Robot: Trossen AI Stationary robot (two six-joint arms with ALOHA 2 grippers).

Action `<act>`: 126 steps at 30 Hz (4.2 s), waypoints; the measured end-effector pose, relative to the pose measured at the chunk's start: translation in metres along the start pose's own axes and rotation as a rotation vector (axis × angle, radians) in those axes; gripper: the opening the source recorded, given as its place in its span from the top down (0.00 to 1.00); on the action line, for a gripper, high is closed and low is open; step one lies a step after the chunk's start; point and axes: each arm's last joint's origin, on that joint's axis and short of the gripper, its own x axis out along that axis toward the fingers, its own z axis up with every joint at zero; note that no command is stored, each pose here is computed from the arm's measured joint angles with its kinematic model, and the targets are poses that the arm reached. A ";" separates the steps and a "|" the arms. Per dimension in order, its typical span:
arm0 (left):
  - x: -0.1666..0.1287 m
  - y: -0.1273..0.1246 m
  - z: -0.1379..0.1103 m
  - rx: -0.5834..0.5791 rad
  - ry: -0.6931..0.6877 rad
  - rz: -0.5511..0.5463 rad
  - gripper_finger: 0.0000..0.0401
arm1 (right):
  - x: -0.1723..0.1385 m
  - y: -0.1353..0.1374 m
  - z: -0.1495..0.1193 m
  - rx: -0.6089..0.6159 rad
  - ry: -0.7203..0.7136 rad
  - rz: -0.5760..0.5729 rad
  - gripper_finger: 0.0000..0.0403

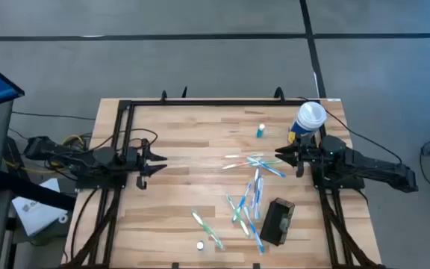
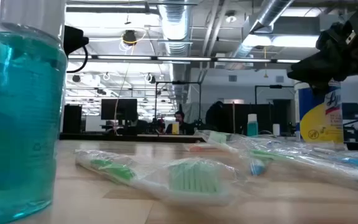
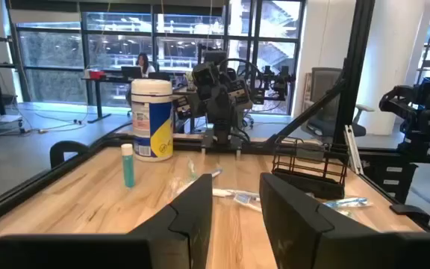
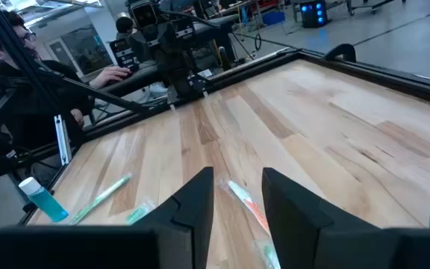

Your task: Pick & Place toothbrushing station

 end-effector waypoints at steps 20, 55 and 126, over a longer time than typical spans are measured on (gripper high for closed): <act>0.008 0.003 0.027 -0.124 -0.172 0.099 0.73 | 0.000 0.000 0.000 0.000 0.000 0.000 0.74; 0.111 0.007 0.024 -0.090 0.137 0.173 0.73 | 0.029 -0.002 0.002 0.040 0.305 -0.067 0.86; 0.111 0.005 0.023 -0.089 0.142 0.164 0.73 | 0.154 -0.009 0.007 -0.166 1.039 -0.270 0.99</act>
